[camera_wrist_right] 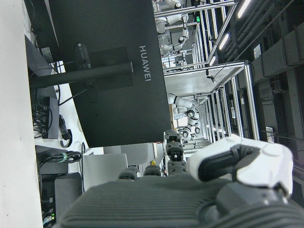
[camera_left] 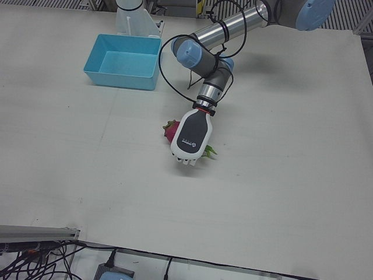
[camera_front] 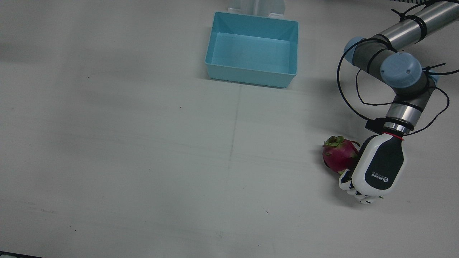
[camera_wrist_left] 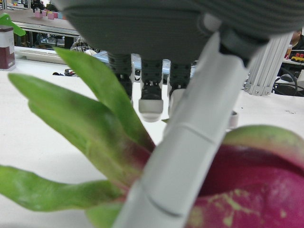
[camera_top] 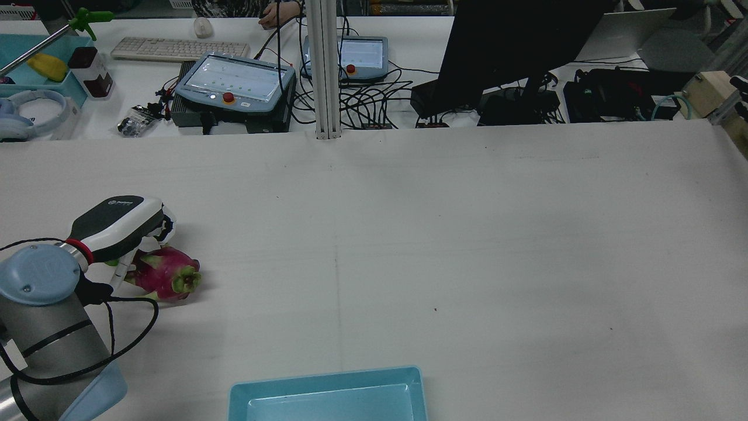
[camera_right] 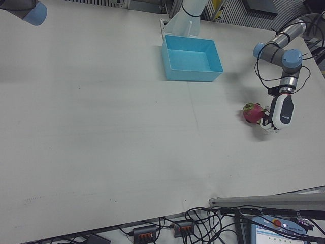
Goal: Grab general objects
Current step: 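Lower the left hand and position its fingers around the dragon fruit, then close the left hand's fingers around the dragon fruit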
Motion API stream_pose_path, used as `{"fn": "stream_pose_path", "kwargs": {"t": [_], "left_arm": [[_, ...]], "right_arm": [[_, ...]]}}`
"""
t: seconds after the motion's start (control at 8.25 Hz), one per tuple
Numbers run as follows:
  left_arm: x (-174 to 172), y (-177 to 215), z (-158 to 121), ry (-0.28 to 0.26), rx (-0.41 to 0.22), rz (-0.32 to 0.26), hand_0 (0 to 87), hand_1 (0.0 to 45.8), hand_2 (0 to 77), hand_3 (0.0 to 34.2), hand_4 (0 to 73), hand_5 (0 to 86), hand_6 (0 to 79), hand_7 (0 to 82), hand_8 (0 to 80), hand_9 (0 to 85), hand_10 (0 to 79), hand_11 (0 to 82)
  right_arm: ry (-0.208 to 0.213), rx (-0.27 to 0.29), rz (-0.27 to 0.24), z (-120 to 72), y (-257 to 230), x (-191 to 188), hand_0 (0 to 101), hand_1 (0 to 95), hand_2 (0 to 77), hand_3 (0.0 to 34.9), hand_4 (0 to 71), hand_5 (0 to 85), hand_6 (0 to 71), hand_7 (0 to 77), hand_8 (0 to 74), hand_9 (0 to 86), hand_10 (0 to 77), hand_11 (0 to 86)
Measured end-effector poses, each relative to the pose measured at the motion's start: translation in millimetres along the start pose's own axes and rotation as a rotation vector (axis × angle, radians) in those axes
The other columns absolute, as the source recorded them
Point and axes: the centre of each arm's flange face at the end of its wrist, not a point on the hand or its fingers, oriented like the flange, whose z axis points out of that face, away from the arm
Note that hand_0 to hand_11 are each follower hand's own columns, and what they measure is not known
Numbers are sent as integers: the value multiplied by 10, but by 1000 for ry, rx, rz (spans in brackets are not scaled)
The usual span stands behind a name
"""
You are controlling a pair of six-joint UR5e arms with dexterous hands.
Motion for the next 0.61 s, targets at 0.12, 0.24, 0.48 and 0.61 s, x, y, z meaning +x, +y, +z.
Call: {"fn": "stream_pose_path", "kwargs": {"t": [0.12, 0.24, 0.48, 0.61], "left_arm": [[121, 6, -86, -17, -2, 7, 805, 0, 0, 0, 524, 616, 704, 704, 578, 704, 436, 649], [222, 33, -158, -33, -6, 15, 828, 0, 0, 0, 529, 425, 704, 704, 595, 704, 469, 693], [290, 192, -258, -67, -31, 33, 673, 0, 5, 0, 338, 469, 589, 584, 409, 545, 262, 502], [318, 229, -297, -73, -38, 38, 526, 0, 5, 63, 38, 442, 371, 687, 131, 573, 114, 387]], "right_arm": [[0, -1, 0, 0, 4, -1, 0, 404, 774, 0, 0, 0, 0, 0, 0, 5, 0, 5], [0, -1, 0, 0, 6, -1, 0, 404, 774, 0, 0, 0, 0, 0, 0, 5, 0, 5], [0, -2, 0, 0, 9, -2, 0, 404, 774, 0, 0, 0, 0, 0, 0, 5, 0, 5], [0, -2, 0, 0, 8, -2, 0, 404, 774, 0, 0, 0, 0, 0, 0, 5, 0, 5]]}}
